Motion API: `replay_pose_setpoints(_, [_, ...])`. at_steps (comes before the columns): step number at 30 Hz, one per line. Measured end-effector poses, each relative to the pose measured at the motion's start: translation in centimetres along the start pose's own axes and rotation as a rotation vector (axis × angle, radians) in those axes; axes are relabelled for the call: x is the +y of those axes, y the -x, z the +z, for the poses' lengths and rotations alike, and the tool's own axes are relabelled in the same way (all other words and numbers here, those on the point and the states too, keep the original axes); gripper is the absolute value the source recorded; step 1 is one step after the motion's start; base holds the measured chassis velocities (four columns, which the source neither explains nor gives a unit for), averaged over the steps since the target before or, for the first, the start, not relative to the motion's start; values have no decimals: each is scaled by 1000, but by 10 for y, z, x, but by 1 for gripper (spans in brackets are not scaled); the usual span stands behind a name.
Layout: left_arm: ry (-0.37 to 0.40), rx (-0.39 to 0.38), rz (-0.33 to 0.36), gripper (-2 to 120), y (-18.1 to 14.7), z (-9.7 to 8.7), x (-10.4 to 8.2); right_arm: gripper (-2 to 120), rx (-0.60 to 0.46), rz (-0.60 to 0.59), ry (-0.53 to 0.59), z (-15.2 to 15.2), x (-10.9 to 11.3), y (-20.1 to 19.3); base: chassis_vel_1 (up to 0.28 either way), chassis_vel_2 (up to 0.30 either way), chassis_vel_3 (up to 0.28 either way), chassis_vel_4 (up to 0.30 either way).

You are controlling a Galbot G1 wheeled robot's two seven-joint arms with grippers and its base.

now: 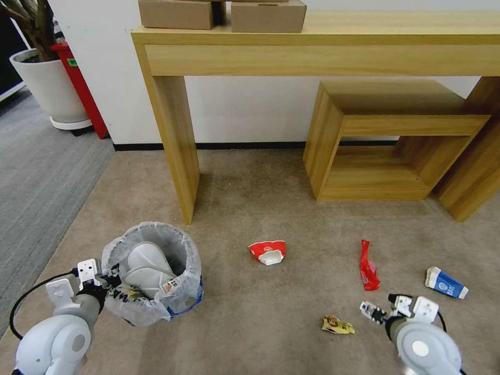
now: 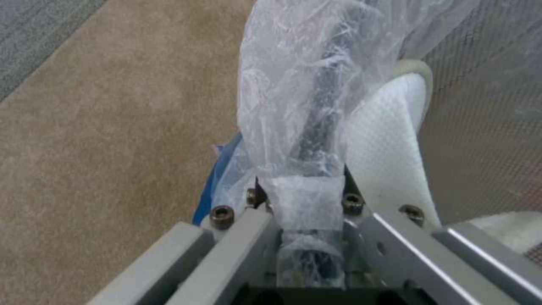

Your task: Pick up the trash bin and place the garbage on the floor into it.

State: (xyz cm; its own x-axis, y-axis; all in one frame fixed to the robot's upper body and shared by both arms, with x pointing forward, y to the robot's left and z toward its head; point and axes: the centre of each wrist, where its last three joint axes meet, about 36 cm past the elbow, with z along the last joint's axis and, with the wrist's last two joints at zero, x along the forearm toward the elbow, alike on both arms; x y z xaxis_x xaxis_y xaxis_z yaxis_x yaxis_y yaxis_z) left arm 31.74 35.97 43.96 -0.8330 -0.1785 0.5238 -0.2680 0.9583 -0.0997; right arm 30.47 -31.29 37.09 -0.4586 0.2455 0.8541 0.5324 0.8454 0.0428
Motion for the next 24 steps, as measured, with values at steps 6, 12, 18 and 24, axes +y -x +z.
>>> replay_pose_setpoints(6, [-2,3,-3,1,2,2,1,100,29,-6,-68,19,6,19,0,0,0,0])
replay_pose_setpoints(12, [-4,2,-8,1,2,2,2,100,38,-31,-123,34,19,30,0,0,0,0])
replay_pose_setpoints(18, [-6,-3,-12,1,3,1,4,100,-20,-62,-261,43,15,38,0,0,0,0])
replay_pose_setpoints(24, [-14,-9,-14,1,4,2,4,100,-176,-157,-534,50,-8,54,0,0,0,0])
